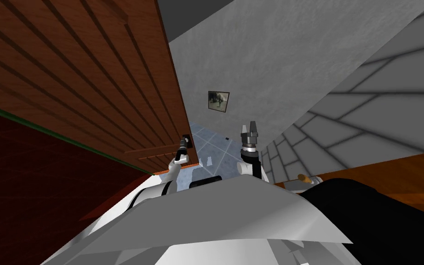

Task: Push the door open

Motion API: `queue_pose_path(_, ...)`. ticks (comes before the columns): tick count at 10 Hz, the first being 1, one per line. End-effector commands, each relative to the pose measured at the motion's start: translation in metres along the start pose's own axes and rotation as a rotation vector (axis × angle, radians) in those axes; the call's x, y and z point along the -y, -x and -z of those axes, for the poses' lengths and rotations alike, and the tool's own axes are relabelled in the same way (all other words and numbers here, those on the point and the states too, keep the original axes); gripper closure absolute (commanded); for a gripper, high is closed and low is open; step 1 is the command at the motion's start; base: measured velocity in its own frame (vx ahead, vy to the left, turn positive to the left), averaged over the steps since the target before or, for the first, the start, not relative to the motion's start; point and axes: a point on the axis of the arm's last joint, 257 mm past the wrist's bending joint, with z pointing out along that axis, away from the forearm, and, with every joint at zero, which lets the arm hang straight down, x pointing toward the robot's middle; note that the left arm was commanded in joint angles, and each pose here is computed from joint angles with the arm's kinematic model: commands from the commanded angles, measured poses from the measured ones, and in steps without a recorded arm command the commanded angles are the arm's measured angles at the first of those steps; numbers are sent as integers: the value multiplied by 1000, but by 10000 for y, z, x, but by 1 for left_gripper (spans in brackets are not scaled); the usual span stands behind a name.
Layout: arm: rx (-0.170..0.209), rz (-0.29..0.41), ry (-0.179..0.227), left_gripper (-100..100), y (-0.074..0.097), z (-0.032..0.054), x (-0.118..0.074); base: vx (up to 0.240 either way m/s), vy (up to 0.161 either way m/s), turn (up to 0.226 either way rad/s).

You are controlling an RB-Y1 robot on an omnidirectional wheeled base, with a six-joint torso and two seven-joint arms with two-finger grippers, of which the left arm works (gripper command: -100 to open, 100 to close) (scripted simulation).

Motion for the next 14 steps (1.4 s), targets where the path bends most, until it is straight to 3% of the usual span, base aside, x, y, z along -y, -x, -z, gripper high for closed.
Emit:
queue_pose_path(1, 1, 0, 2, 100, 7, 5, -13, -37, 12, -5)
queue_pose_path(5, 1, 0, 2, 100, 7, 5, -13, -20, 3, -1)
queue_pose_path(6, 24, -11, 10, 100, 186, 5, -43, 93, -57, 16)
queue_pose_path(11, 78, -12, 8, 100, 522, -12, -25, 171, -105, 54)
queue_pose_path(14, 89, -8, 9, 100, 576, -11, -26, 131, -58, 31)
